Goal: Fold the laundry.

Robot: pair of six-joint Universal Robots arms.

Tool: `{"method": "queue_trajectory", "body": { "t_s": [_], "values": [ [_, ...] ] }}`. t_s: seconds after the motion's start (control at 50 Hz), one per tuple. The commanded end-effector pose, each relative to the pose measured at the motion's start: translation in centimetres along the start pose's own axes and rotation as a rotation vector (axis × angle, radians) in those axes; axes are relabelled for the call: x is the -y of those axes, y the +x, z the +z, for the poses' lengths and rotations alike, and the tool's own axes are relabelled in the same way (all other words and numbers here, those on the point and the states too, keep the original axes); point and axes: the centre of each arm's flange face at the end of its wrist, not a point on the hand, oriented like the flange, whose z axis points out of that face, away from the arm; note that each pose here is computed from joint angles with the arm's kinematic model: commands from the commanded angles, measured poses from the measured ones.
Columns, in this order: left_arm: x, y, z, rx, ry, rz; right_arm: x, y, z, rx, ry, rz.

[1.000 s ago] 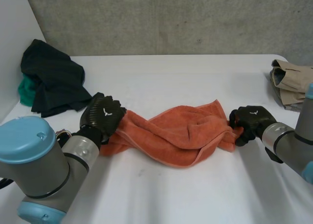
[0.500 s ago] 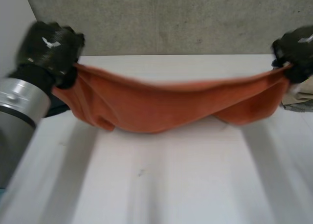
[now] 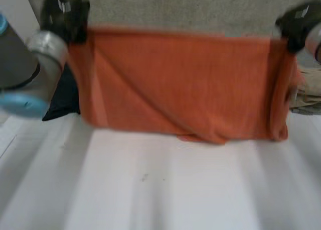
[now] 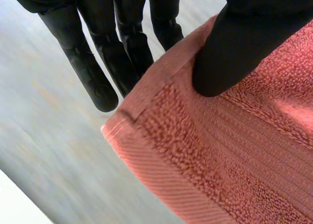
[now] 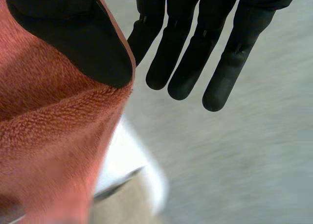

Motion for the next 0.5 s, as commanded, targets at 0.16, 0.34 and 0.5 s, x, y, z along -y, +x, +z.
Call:
{"method": "queue_trajectory", "body": {
  "t_s": [0.16,0.34,0.5],
  "values": [
    [7.0,-4.8,3.9,0.347,0.471,-0.058,8.0,6.7,1.2,-0.453,0.515,0.037],
    [0.1,-1.7,0.4,0.204,0.188,-0.124,1.1,0.8,1.9,-0.216,0.306,0.041],
    [-7.0,2.6,-6.2,0.047,-0.086,-0.126,-7.3,-6.2,-0.6,0.07,0.011,0.069]
  ]
}}
